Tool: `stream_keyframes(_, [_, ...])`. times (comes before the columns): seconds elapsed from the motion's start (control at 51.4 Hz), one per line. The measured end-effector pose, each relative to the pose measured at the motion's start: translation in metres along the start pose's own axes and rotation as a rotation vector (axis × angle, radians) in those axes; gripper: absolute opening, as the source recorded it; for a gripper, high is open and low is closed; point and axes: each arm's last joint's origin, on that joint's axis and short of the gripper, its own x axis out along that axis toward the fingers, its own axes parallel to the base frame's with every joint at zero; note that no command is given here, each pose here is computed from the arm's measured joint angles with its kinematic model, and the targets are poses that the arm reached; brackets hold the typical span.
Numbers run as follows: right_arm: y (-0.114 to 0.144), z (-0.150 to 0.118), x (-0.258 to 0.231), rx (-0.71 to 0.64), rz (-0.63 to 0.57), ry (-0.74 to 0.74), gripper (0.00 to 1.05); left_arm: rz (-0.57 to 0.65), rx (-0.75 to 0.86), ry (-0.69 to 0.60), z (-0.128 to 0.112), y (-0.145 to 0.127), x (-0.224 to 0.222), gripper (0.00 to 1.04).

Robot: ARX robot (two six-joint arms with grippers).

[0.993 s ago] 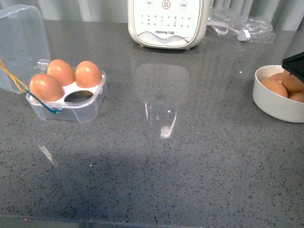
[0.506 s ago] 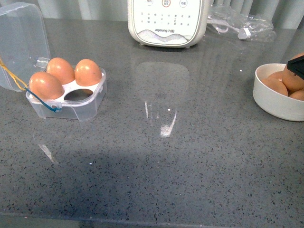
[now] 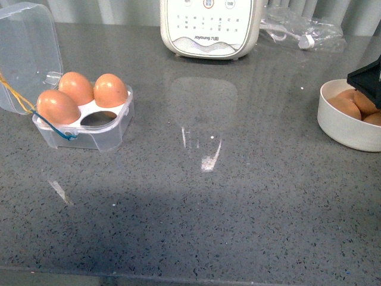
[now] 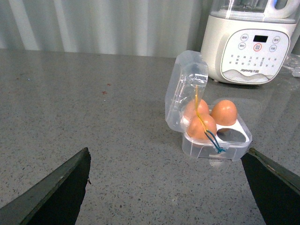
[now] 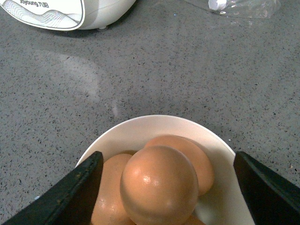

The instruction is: Put egg into box

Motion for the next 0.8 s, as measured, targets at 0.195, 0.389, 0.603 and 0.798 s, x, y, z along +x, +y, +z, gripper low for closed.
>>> stream_keyframes(0.195, [0.002, 0.001, -0.001, 0.012, -0.005, 0.003, 0.52, 0.000, 0.000, 0.000, 0.000, 0.000, 0.000, 0.98])
stream_keyframes(0.389, [0.008, 0.009, -0.006, 0.028, 0.011, -0.014, 0.39, 0.000, 0.000, 0.000, 0.000, 0.000, 0.000, 0.98])
stream_keyframes(0.603, [0.041, 0.051, -0.027, 0.064, 0.168, -0.120, 0.39, 0.000, 0.000, 0.000, 0.000, 0.000, 0.000, 0.98])
stream_keyframes(0.798, [0.090, 0.074, -0.023, 0.042, 0.366, -0.138, 0.39, 0.000, 0.000, 0.000, 0.000, 0.000, 0.000, 0.98])
